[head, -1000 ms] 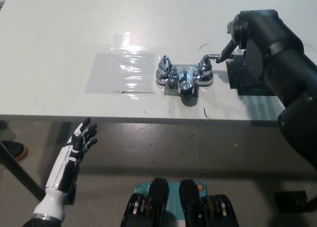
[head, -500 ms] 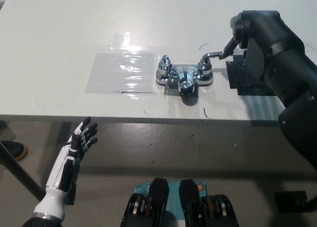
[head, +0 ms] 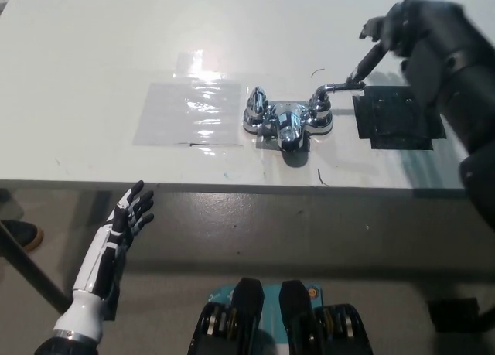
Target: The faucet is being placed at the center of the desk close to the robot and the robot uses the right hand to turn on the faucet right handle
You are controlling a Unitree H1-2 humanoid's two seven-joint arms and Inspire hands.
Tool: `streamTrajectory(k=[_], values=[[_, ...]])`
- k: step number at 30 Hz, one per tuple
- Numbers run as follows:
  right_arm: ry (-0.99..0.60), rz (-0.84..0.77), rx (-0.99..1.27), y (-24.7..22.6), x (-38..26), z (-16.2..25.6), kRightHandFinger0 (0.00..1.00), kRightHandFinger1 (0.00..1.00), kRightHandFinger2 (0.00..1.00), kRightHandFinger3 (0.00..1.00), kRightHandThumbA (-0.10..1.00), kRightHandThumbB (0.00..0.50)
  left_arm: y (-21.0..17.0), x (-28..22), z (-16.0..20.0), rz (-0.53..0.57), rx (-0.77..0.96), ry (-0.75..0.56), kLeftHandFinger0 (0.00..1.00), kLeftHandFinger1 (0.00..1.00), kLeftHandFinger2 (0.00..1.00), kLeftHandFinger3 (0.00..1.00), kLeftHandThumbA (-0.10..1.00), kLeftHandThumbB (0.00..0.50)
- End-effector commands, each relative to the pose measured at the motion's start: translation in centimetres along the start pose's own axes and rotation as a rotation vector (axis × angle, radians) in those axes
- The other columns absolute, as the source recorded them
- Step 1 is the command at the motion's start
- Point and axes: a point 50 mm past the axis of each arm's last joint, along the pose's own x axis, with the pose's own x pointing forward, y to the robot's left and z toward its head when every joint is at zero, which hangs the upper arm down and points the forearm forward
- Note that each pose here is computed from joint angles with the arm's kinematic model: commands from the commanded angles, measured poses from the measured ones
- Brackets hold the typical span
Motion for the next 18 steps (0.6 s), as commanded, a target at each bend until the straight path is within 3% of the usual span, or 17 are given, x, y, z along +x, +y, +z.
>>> streamTrajectory(k=[1, 3, 4, 5, 6, 8, 10, 11, 12, 13, 14, 16, 17, 18], values=[[-0.402, 0.113, 0.214, -12.4, -9.1, 0.3, 1.00, 1.00, 1.00, 1.00, 0.82, 0.498, 0.6, 0.6, 1.2, -0.011, 0.014, -0.062, 1.00, 1.00, 1.00, 1.00, 0.98, 0.054], [-0.489, 0.068, 0.233, -15.6, -12.5, -0.8, 1.00, 1.00, 1.00, 1.00, 0.90, 0.500, 0.6, 0.7, 1.1, -0.015, 0.015, -0.065, 1.00, 1.00, 1.00, 1.00, 0.98, 0.042], [-0.508, 0.029, 0.253, -16.9, -13.9, -1.5, 1.00, 1.00, 1.00, 1.00, 0.89, 0.500, 0.6, 0.7, 1.0, -0.017, 0.010, -0.063, 1.00, 1.00, 1.00, 1.00, 0.97, 0.053], [-0.528, -0.005, 0.260, -17.7, -14.9, -1.8, 1.00, 1.00, 1.00, 1.00, 0.89, 0.452, 0.6, 0.7, 1.0, -0.017, 0.010, -0.062, 1.00, 1.00, 1.00, 1.00, 0.97, 0.052], [-0.548, -0.030, 0.258, -18.2, -15.5, -2.1, 1.00, 1.00, 1.00, 1.00, 0.90, 0.437, 0.6, 0.6, 1.0, -0.018, 0.011, -0.061, 1.00, 1.00, 1.00, 1.00, 0.97, 0.051], [-0.623, -0.202, 0.372, -20.6, -18.5, -4.8, 1.00, 1.00, 1.00, 1.00, 0.87, 0.448, 0.5, 0.6, 1.0, -0.014, 0.006, -0.050, 1.00, 1.00, 1.00, 1.00, 0.96, 0.052], [-0.650, -0.280, 0.378, -21.4, -19.7, -5.7, 1.00, 1.00, 1.00, 1.00, 0.95, 0.450, 0.5, 0.6, 1.0, -0.009, 0.002, -0.047, 1.00, 1.00, 1.00, 1.00, 0.96, 0.053], [-0.670, -0.340, 0.376, -21.7, -20.6, -6.1, 1.00, 1.00, 1.00, 1.00, 1.00, 0.414, 0.5, 0.7, 1.0, -0.007, 0.002, -0.048, 1.00, 1.00, 1.00, 1.00, 0.96, 0.049], [-0.704, -0.461, 0.406, -22.2, -22.3, -6.9, 1.00, 1.00, 1.00, 1.00, 1.00, 0.347, 0.5, 0.9, 1.1, -0.004, 0.007, -0.052, 1.00, 1.00, 1.00, 1.00, 0.96, 0.046], [-0.711, -0.489, 0.418, -22.3, -22.8, -7.2, 1.00, 1.00, 1.00, 1.00, 1.00, 0.344, 0.5, 0.9, 1.1, -0.003, 0.009, -0.054, 1.00, 1.00, 1.00, 1.00, 0.96, 0.045], [-0.743, -0.622, 0.450, -22.0, -24.8, -8.2, 1.00, 1.00, 1.00, 1.00, 1.00, 0.393, 0.6, 1.1, 1.2, -0.004, 0.015, -0.056, 1.00, 1.00, 1.00, 1.00, 0.97, 0.052], [-0.779, -0.693, 0.447, -21.2, -26.2, -8.8, 1.00, 1.00, 1.00, 1.00, 1.00, 0.402, 0.5, 1.2, 1.2, -0.005, 0.017, -0.055, 1.00, 1.00, 1.00, 1.00, 0.98, 0.061], [-0.821, -0.741, 0.450, -19.9, -27.7, -9.3, 1.00, 1.00, 1.00, 1.00, 1.00, 0.463, 0.6, 1.3, 1.2, -0.008, 0.019, -0.058, 1.00, 1.00, 1.00, 1.00, 0.99, 0.051], [-0.849, -0.785, 0.448, -18.5, -29.0, -9.8, 1.00, 1.00, 1.00, 1.00, 1.00, 0.486, 0.7, 1.3, 1.2, -0.010, 0.018, -0.061, 1.00, 1.00, 1.00, 1.00, 0.99, 0.042]])
